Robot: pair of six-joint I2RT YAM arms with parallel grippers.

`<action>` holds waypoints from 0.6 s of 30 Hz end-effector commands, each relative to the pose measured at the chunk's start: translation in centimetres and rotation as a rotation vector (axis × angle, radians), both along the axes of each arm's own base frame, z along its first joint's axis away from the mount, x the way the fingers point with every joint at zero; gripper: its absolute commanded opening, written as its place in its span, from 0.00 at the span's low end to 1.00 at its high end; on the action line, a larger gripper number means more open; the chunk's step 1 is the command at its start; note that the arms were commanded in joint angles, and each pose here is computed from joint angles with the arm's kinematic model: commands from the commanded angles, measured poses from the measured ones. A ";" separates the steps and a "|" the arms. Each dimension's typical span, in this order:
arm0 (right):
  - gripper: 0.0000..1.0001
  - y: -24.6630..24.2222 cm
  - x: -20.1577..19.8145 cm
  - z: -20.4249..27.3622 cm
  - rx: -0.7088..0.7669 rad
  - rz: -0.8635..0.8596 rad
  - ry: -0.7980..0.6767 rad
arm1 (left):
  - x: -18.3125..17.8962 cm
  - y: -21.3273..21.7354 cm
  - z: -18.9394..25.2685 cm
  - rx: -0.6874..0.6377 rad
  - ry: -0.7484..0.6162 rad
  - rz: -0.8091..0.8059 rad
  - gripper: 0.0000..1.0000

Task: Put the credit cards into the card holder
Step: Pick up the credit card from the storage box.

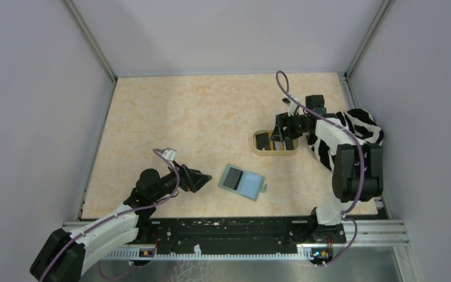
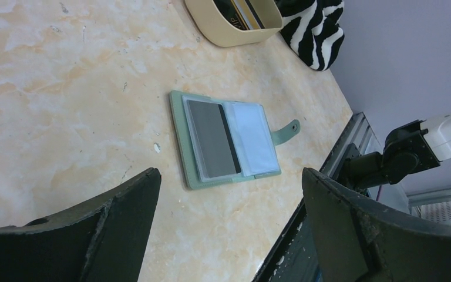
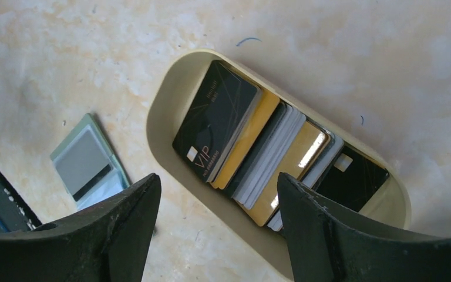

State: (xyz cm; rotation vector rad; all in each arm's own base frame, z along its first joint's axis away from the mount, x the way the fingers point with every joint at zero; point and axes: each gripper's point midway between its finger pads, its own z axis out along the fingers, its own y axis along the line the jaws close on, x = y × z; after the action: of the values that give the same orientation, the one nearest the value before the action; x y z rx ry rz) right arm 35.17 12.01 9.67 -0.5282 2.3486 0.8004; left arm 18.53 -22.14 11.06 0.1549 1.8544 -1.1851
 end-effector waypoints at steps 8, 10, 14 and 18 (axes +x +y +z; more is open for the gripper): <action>0.71 -2.4 2.4 -1.4 -0.103 -0.144 0.051 | -0.5 0.2 -0.2 -0.029 -0.010 -0.001 0.95; 0.71 -2.5 2.5 -1.7 -0.106 -0.159 0.060 | -0.6 0.2 -0.5 -0.027 -0.006 -0.001 0.95; 0.71 -2.8 2.6 -2.5 -0.116 -0.191 0.087 | -0.7 0.2 -0.5 -0.032 -0.006 -0.006 0.94; 0.72 -2.6 2.5 -3.1 -0.097 -0.201 0.119 | -0.7 0.2 -0.4 -0.035 -0.006 -0.007 0.94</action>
State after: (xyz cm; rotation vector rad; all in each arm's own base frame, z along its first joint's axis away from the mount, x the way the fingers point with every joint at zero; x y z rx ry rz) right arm 36.00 9.58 5.95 -0.3365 2.5349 0.6479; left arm 18.60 -22.23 11.88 0.1423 1.8215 -1.2075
